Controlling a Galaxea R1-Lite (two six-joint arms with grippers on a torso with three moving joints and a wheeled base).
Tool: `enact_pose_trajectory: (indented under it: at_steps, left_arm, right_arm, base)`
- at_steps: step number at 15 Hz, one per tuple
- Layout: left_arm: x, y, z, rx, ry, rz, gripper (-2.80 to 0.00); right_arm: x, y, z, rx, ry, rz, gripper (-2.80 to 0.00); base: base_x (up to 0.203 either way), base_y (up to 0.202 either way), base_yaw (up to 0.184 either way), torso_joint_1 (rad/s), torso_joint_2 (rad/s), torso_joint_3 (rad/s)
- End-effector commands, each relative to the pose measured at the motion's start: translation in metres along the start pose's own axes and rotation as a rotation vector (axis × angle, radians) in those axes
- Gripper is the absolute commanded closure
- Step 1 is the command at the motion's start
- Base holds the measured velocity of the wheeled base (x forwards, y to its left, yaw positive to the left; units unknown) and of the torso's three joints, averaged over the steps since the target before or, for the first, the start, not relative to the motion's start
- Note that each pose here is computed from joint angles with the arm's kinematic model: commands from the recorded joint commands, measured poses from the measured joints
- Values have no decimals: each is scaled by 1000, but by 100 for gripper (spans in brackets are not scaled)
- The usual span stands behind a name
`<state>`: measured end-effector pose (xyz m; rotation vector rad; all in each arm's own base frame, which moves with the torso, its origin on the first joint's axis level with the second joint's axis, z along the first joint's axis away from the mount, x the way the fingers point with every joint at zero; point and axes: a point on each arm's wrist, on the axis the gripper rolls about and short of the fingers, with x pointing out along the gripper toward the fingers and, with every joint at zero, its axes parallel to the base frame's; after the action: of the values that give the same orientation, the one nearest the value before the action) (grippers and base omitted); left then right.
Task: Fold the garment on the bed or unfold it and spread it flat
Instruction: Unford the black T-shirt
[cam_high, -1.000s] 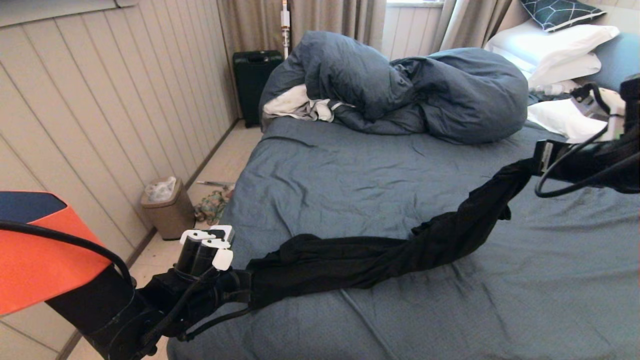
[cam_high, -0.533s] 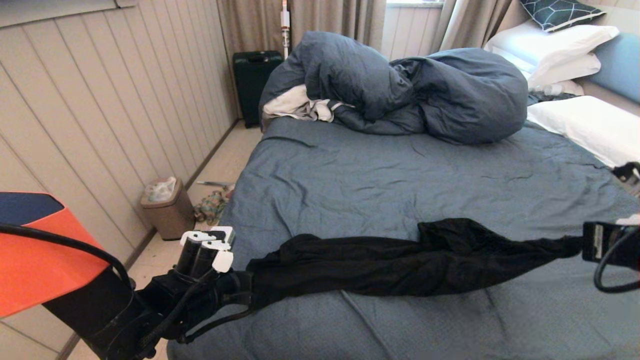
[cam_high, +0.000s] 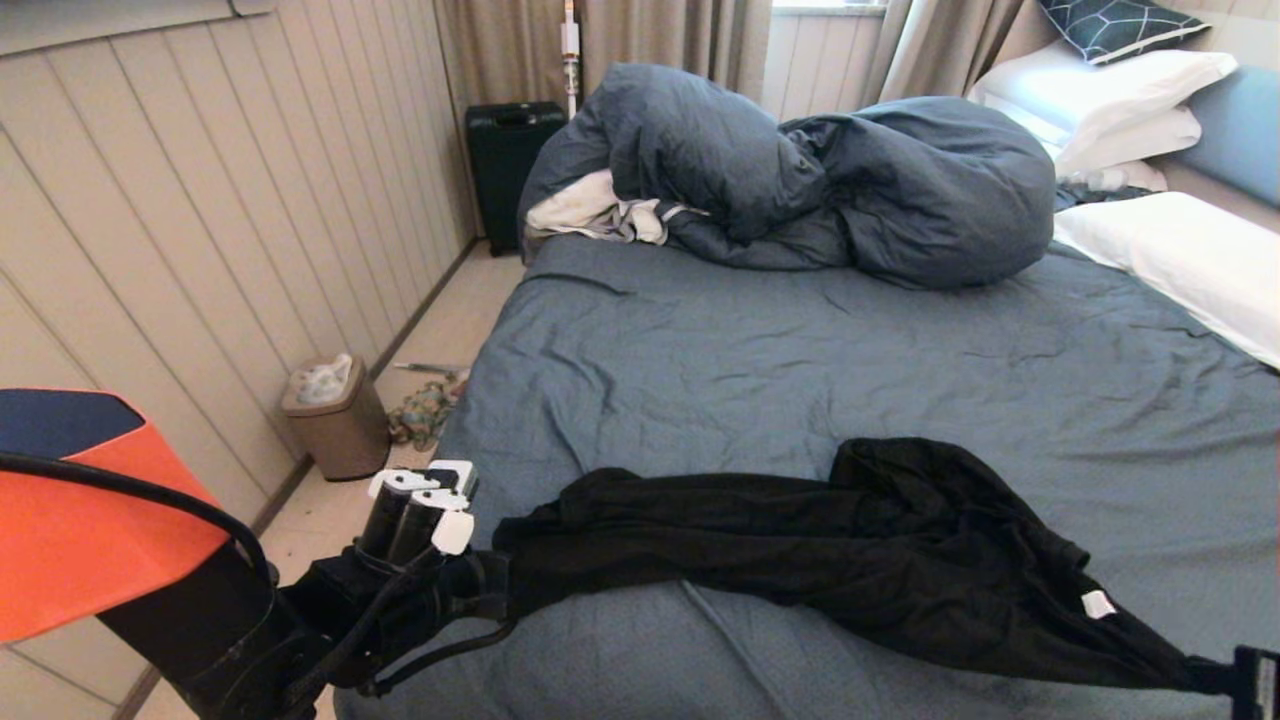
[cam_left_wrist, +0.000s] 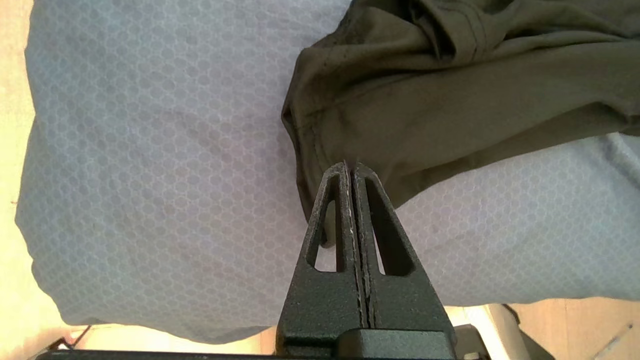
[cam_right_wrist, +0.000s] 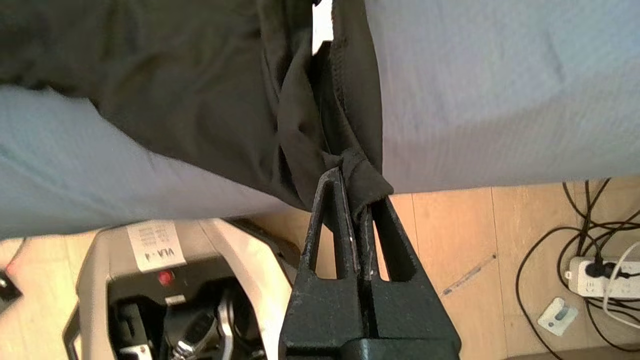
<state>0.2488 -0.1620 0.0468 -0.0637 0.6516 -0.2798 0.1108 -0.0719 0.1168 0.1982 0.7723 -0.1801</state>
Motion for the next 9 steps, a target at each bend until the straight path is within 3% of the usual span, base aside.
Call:
enact_pose_trajectory:
  at_steps: [1, 2, 7, 9]
  left_arm:
    - [1, -1, -1, 0, 3, -1, 0]
    - [1, -1, -1, 1, 3, -2, 0]
    - [1, -1, -1, 1, 3, -2, 0]
    - [1, -1, -1, 1, 2, -2, 0]
  right_arm:
    - [1, -3, -13, 12, 19, 0, -97]
    - [2, -4, -15, 12, 17, -1, -280]
    - [-1, -4, -7, 2, -23, 26, -280]
    - [-3, -7, 14, -20, -73, 24, -280]
  base:
    - [0, 0, 0, 0, 0, 0]
    - [0, 0, 0, 0, 0, 0]
    - [0, 0, 0, 0, 0, 0]
    - [0, 0, 0, 0, 0, 0]
